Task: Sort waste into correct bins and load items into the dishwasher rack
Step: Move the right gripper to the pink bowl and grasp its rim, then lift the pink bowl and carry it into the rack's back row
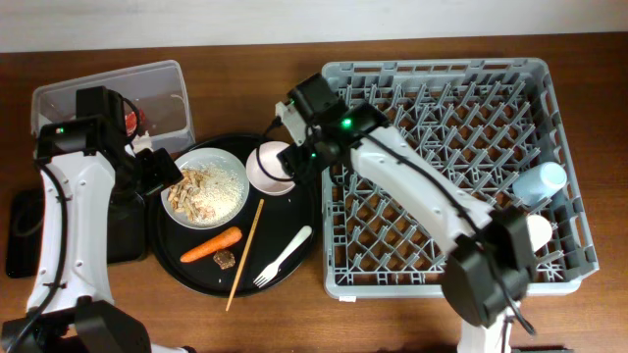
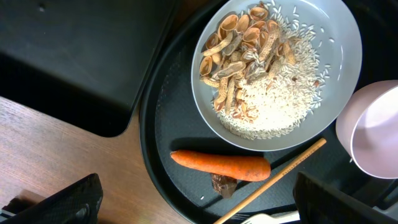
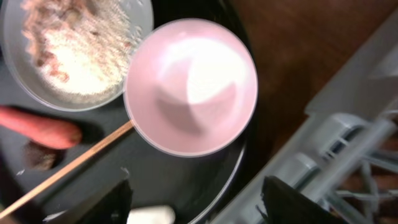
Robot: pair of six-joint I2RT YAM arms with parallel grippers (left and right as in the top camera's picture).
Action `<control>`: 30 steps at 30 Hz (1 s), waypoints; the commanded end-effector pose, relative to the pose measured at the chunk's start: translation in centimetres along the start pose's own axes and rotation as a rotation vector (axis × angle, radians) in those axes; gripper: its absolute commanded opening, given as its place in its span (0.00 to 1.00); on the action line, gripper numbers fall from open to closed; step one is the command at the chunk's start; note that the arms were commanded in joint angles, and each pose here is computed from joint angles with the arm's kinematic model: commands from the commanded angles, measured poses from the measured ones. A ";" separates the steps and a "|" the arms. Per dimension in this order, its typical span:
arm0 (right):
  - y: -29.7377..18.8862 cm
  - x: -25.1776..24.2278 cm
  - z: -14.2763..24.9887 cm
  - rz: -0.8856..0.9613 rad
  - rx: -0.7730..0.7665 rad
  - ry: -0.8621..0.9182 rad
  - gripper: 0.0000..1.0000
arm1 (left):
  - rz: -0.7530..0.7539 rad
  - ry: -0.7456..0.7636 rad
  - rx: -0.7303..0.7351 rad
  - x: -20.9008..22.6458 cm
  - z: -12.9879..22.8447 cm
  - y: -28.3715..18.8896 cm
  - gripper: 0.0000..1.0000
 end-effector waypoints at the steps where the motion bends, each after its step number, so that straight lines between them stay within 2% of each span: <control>1: 1.9 0.1 -0.5 0.010 -0.001 0.001 0.74 | 0.019 -0.020 -0.013 0.0 0.0 -0.6 0.97; 5: 4.1 -0.3 -0.6 0.010 0.003 0.002 0.75 | 0.018 -0.020 -0.012 0.0 0.1 -0.6 0.97; 10: 7.3 -0.8 0.9 0.013 0.080 0.025 0.73 | 0.018 -0.020 -0.013 0.0 0.0 -0.6 0.97; 15: 8.2 -0.9 1.3 0.016 0.099 0.036 0.48 | 0.019 -0.020 -0.013 0.0 0.0 -0.6 0.98; 16: 8.2 -0.9 1.3 0.016 0.098 0.036 0.47 | 0.019 -0.020 -0.013 0.0 0.0 -0.6 0.97; 20: 8.2 -1.2 1.3 0.043 0.099 0.059 0.49 | 0.019 -0.020 -0.013 0.0 0.0 -0.6 0.97; 25: 7.2 -0.8 1.5 0.043 0.127 0.058 0.59 | 0.019 -0.020 -0.013 0.0 0.0 -0.6 0.97; 30: 1.4 -1.3 -0.7 0.160 0.081 0.048 0.66 | 0.070 -0.004 -0.003 -0.7 0.1 -0.6 0.98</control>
Point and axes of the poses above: each gripper's point midway between its finger pads, its own y axis out along the fingers, its own x axis along the line the jaws close on, z = x × y, the point moved 6 cm from there along -y, back along the fingers, and after that the axes turned 1 degree about -y, right-handed, at the moved point
